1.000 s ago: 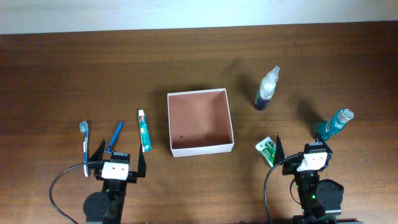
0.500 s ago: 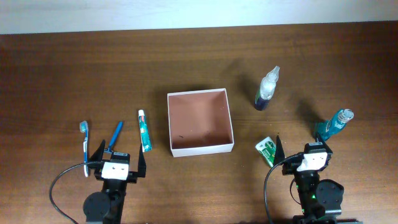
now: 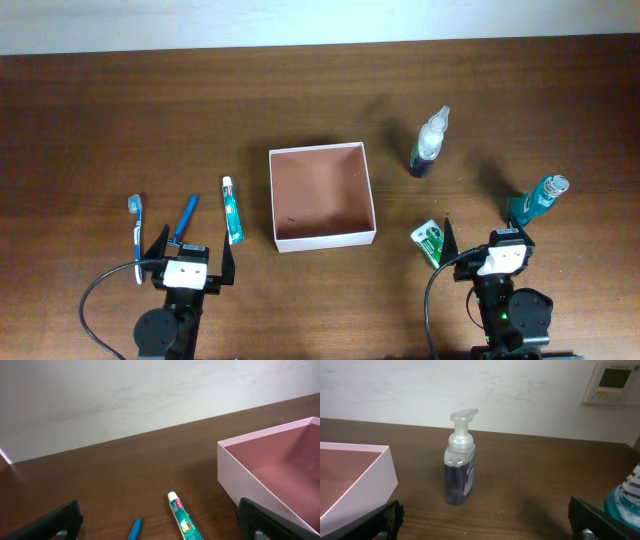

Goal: Pack container

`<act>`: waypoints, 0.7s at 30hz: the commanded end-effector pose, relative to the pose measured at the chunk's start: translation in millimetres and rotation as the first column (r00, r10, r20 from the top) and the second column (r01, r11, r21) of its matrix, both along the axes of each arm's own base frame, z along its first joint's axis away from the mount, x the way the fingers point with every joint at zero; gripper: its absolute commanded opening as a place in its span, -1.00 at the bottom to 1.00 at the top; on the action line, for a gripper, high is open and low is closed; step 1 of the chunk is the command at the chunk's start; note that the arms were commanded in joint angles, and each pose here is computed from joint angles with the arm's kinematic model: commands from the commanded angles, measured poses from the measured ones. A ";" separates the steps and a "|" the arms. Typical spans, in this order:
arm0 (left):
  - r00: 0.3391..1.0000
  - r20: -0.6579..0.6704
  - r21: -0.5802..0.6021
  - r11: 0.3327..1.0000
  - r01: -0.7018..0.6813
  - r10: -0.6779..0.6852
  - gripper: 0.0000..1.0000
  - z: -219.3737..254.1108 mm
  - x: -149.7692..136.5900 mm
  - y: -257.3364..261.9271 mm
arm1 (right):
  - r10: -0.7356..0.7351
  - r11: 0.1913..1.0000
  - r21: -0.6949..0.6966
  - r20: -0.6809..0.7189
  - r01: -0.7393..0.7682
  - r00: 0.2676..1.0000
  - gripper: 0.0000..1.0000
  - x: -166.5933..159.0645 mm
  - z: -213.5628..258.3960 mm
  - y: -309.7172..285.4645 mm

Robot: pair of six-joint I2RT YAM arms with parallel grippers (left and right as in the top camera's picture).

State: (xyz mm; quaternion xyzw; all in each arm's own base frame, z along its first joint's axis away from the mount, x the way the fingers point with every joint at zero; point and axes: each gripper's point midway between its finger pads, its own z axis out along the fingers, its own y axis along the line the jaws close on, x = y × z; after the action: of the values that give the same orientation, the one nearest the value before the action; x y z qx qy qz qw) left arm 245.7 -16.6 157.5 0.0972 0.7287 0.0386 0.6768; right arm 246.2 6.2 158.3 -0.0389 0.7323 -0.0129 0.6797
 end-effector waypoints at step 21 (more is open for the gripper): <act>1.000 -0.002 0.015 1.000 0.006 -0.006 0.99 -2.2 0.0 -0.4 | -0.004 1.000 0.010 -0.001 0.004 1.000 0.97 -0.2 -2.1 0.2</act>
State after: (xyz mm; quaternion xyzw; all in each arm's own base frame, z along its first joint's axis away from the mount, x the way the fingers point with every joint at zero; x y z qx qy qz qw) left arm 245.7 -16.6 157.5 0.0972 0.7287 0.0386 0.6768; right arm 246.2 6.2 158.4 -0.0390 0.7322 -0.0130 0.6799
